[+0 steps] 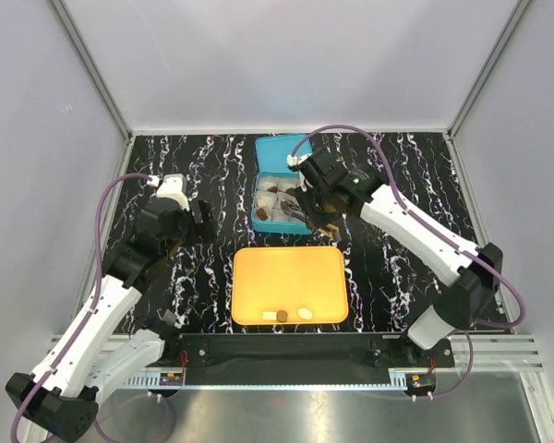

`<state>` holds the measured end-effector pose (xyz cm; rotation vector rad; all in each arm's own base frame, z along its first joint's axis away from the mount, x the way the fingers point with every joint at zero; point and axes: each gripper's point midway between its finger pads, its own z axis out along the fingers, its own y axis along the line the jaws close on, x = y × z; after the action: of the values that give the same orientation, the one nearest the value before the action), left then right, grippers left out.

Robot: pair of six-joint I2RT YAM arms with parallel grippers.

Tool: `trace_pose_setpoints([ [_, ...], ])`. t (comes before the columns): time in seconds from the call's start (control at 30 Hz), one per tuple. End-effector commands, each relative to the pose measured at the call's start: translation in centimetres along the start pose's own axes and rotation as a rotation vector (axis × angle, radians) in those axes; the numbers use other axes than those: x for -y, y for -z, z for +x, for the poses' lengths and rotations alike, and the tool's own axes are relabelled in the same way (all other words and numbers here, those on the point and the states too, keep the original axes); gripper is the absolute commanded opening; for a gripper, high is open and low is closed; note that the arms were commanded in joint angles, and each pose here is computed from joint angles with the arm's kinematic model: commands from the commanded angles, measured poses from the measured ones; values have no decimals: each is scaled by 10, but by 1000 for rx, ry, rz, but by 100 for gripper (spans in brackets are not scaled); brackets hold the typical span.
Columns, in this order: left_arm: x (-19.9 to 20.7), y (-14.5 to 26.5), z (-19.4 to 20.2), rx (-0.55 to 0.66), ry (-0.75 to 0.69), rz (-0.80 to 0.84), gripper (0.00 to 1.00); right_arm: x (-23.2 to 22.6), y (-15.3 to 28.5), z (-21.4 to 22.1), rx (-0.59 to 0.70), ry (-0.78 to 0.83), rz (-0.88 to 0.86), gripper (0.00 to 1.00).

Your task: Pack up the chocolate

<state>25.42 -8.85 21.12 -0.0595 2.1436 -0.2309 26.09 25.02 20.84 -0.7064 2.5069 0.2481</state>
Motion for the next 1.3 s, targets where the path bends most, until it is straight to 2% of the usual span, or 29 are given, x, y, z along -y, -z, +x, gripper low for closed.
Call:
trace_pose_setpoints([
  [0.0, 7, 5, -26, 82, 19, 25, 99, 7, -2, -31, 64, 9, -31, 32],
  [0.47, 9, 6, -27, 87, 21, 39, 99, 9, -41, -33, 11, 15, -22, 33],
  [1.27, 9, 6, -28, 87, 21, 37, 99, 10, -54, -10, -73, 6, -20, 40],
])
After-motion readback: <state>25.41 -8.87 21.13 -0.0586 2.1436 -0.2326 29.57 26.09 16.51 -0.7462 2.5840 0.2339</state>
